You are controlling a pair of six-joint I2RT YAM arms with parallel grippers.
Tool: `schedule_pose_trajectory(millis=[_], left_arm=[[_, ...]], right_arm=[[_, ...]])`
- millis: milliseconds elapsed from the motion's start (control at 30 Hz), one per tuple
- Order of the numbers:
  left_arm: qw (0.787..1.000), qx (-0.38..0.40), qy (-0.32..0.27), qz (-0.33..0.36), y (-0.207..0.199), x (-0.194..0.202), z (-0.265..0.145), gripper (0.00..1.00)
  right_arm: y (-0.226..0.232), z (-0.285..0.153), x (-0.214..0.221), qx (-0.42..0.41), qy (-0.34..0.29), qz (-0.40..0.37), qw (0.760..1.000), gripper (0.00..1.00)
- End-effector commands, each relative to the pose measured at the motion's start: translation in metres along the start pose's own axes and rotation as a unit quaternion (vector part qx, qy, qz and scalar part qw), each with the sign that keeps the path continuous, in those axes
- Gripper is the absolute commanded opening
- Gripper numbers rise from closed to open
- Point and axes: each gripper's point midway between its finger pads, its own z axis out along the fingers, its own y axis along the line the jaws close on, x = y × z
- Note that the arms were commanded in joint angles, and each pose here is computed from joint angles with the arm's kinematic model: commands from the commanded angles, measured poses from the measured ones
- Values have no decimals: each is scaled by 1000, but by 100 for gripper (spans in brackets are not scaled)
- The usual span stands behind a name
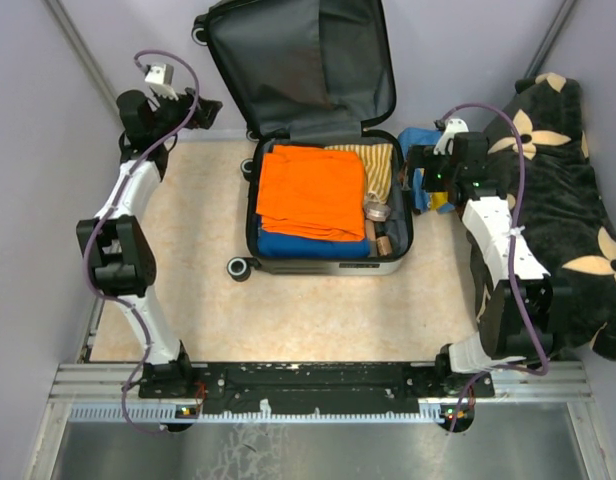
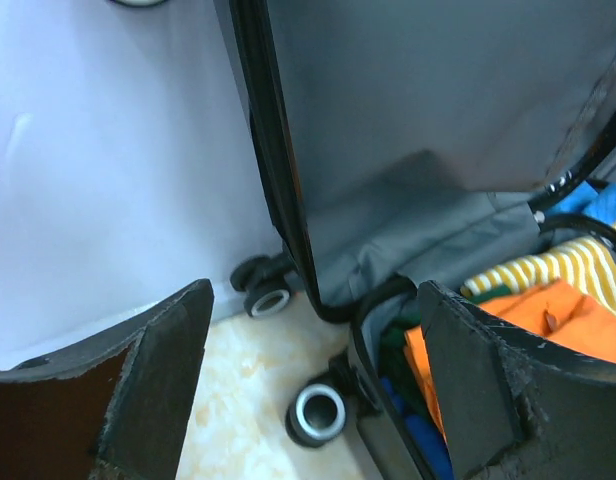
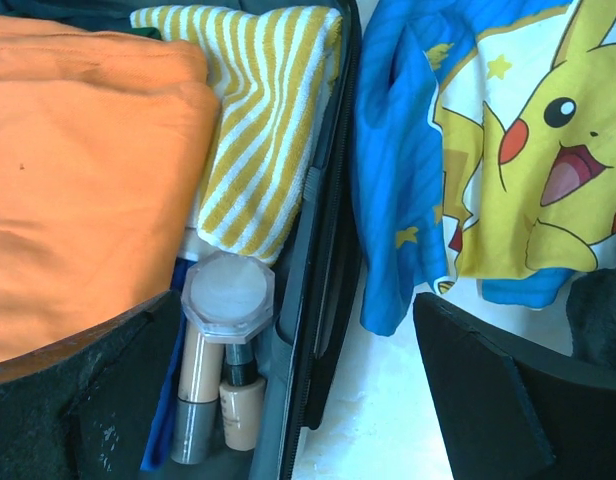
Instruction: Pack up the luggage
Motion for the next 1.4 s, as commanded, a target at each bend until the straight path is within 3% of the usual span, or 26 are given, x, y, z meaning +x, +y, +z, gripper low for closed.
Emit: schedule_pose_trajectory(millis=[0, 200, 400, 533, 700, 900, 1100, 1367], left_arm=[[993, 29, -113, 36, -4, -50, 19, 86], [987, 30, -158, 22, 15, -50, 46, 76], [984, 29, -170, 40, 30, -45, 76, 73], [982, 23, -180, 54, 38, -43, 89, 66], [979, 53, -181, 79, 25, -35, 101, 56], [977, 59, -189, 84, 20, -35, 112, 51], [973, 86, -191, 97, 4, -36, 114, 28], [963, 133, -204, 118, -29, -55, 110, 7]], right_arm=[[11, -16, -36, -26, -43, -10, 999, 99], [7, -15, -35, -19, -44, -13, 999, 99], [8, -9, -30, -26, -42, -9, 999, 99], [7, -6, -31, -25, -39, -12, 999, 99], [3, -2, -27, -19, -30, -14, 999, 99], [3, 2, -25, -19, -25, -16, 999, 99], [3, 2, -23, -19, -23, -13, 999, 99], [3, 0, -16, -19, -18, -12, 1000, 99]])
